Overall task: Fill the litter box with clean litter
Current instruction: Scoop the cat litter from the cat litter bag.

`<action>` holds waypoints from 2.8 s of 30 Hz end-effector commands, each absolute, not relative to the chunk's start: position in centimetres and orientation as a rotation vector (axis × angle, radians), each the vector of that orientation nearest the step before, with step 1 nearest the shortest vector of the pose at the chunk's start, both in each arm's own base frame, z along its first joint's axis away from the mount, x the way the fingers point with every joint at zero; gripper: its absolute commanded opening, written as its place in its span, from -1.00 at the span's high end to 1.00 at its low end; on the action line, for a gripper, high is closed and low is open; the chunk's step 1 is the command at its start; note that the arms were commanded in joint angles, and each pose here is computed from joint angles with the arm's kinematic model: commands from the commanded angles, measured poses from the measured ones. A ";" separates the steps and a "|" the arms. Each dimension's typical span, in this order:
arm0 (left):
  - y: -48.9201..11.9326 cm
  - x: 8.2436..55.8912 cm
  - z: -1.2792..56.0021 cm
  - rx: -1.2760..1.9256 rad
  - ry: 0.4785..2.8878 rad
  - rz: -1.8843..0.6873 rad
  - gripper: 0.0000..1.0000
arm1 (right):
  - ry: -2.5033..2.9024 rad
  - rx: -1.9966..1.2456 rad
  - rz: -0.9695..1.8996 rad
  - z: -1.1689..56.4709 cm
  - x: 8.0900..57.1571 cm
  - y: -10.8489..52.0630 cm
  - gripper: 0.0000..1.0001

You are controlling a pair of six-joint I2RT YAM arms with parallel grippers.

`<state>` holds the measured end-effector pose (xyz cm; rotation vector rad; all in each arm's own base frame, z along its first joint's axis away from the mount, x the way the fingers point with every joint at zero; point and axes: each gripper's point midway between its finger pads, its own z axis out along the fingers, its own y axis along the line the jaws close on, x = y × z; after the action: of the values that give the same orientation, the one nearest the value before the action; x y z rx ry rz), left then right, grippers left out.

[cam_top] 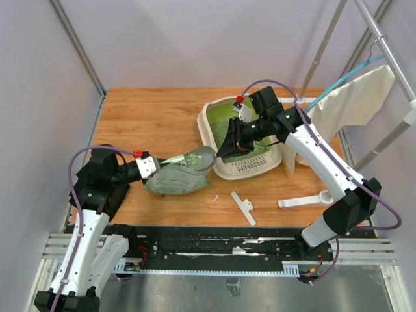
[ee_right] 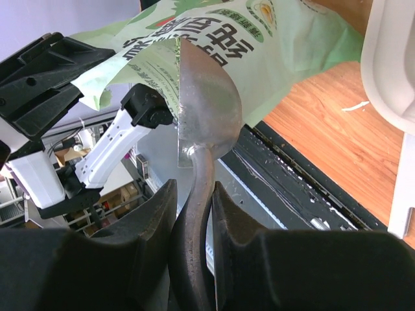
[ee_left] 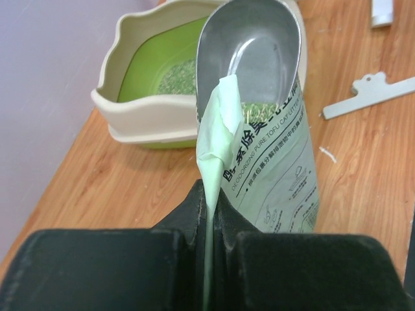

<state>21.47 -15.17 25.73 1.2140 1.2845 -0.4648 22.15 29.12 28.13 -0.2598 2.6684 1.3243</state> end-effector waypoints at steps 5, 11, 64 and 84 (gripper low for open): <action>-14.3 22.3 32.5 1.259 1.049 -0.197 0.99 | 2.568 -0.260 1.374 29.9 23.8 30.5 0.99; -14.0 22.3 34.3 1.250 1.016 -0.148 0.99 | 2.571 -0.235 1.391 29.0 23.7 29.6 0.99; -13.5 22.5 34.0 1.350 1.123 -0.130 0.99 | 2.520 -0.407 1.249 30.3 22.1 30.1 0.99; -13.7 21.7 34.0 1.231 1.063 -0.147 0.99 | 2.270 -0.133 1.891 30.0 21.8 31.2 0.99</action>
<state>21.14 -12.68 26.77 1.2805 1.3741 -0.2598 21.48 30.28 27.10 -0.1064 2.4351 1.7498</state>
